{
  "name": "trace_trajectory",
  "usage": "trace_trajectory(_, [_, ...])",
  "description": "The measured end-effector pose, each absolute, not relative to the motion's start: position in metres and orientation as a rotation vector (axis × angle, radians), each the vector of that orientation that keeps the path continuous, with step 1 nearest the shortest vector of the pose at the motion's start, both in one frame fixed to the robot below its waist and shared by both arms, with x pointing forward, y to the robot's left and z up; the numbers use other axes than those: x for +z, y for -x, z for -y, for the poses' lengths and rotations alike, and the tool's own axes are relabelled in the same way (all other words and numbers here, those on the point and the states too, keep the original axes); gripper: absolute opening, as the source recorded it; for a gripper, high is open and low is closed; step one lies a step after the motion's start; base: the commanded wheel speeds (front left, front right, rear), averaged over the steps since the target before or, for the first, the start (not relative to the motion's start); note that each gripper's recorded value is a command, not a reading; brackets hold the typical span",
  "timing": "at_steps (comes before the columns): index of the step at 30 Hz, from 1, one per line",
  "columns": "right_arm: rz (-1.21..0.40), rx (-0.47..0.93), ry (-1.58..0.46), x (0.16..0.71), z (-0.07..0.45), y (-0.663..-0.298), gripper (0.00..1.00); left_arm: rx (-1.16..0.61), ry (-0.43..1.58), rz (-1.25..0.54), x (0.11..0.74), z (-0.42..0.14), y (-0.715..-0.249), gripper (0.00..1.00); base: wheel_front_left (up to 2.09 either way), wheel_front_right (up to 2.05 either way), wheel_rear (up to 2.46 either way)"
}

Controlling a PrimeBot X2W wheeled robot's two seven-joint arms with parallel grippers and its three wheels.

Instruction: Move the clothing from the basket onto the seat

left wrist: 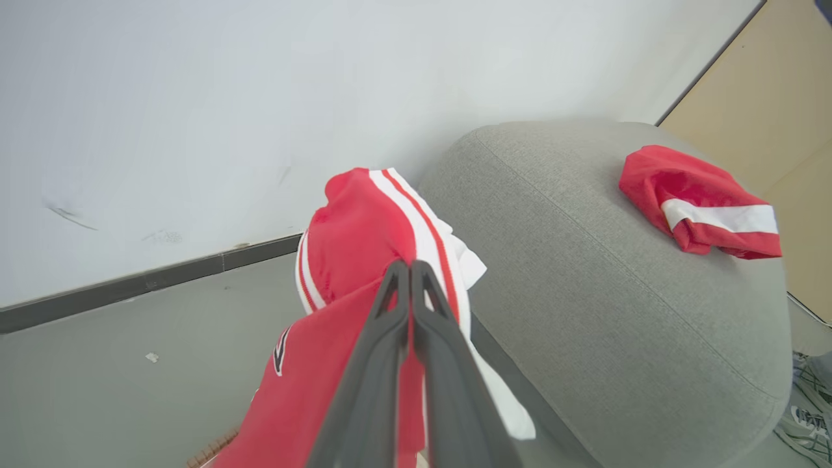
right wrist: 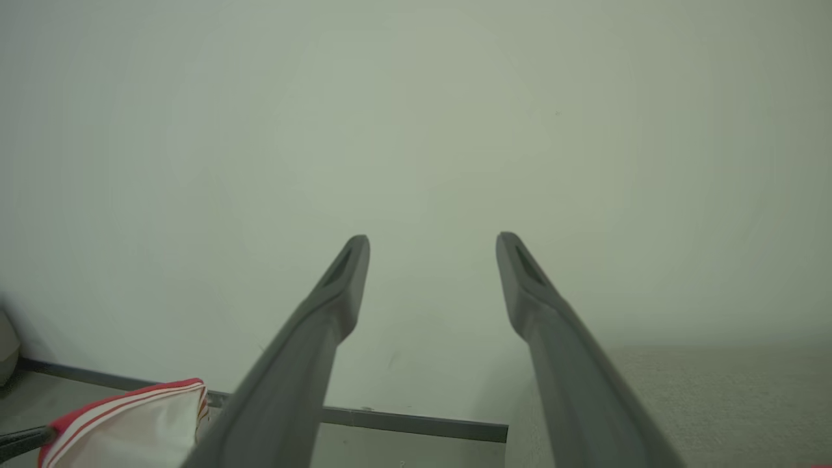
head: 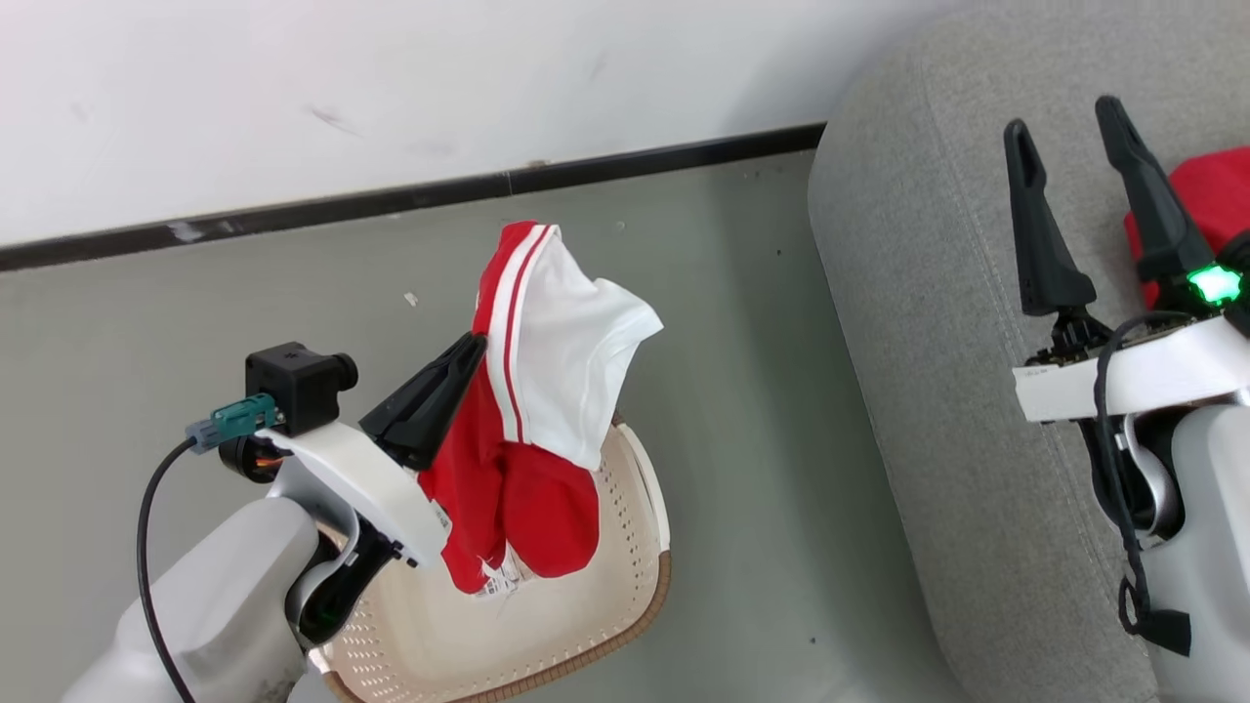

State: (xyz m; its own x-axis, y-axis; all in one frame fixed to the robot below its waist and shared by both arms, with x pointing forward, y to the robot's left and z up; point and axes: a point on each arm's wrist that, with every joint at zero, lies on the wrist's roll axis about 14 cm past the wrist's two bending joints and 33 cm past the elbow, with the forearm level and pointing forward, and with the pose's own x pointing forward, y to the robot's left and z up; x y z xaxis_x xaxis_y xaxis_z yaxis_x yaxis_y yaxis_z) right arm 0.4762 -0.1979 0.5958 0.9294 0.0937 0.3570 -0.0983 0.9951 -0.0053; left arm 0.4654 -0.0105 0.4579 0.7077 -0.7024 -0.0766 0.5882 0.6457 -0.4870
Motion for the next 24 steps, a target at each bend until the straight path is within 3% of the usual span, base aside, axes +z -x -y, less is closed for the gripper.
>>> trace_trajectory(1, [0.363,0.098,-0.013,0.596,0.198,-0.474,1.00,-0.740,0.452,-0.264,0.461,0.008,-0.464,0.48,0.00,0.00,0.00])
trace_trajectory(2, [0.362,0.097,-0.014,0.597,0.199,-0.471,1.00,-0.737,0.450,-0.260,0.463,0.006,-0.463,0.47,0.00,0.00,0.00])
trace_trajectory(3, [0.364,0.096,-0.015,0.598,0.199,-0.469,1.00,-0.736,0.450,-0.256,0.466,0.005,-0.461,0.39,0.00,0.00,0.00])
trace_trajectory(4, [0.367,0.094,-0.015,0.600,0.201,-0.464,1.00,-0.739,0.448,-0.241,0.473,0.005,-0.457,0.00,0.00,0.00,0.00])
trace_trajectory(9, [0.378,0.084,-0.015,0.607,0.205,-0.451,1.00,-0.748,0.448,-0.198,0.493,0.003,-0.451,0.00,0.00,0.00,0.00])
trace_trajectory(10, [0.379,0.083,-0.015,0.608,0.206,-0.449,1.00,-0.749,0.448,-0.186,0.498,0.003,-0.450,0.16,0.00,0.00,0.00])
trace_trajectory(11, [0.381,0.084,-0.014,0.609,0.206,-0.447,1.00,-0.750,0.448,-0.175,0.503,0.002,-0.450,0.38,0.00,0.00,0.00])
trace_trajectory(13, [0.382,0.084,-0.012,0.610,0.207,-0.442,1.00,-0.749,0.450,-0.153,0.511,0.002,-0.448,0.60,0.00,0.00,0.00])
trace_trajectory(15, [0.387,0.084,-0.015,0.613,0.208,-0.439,1.00,-0.743,0.455,-0.139,0.518,0.000,-0.445,0.97,0.00,0.00,0.00])
trace_trajectory(24, [0.397,0.086,-0.018,0.619,0.210,-0.424,1.00,-0.656,0.432,-0.052,0.546,-0.025,-0.449,1.00,0.00,0.00,0.00])
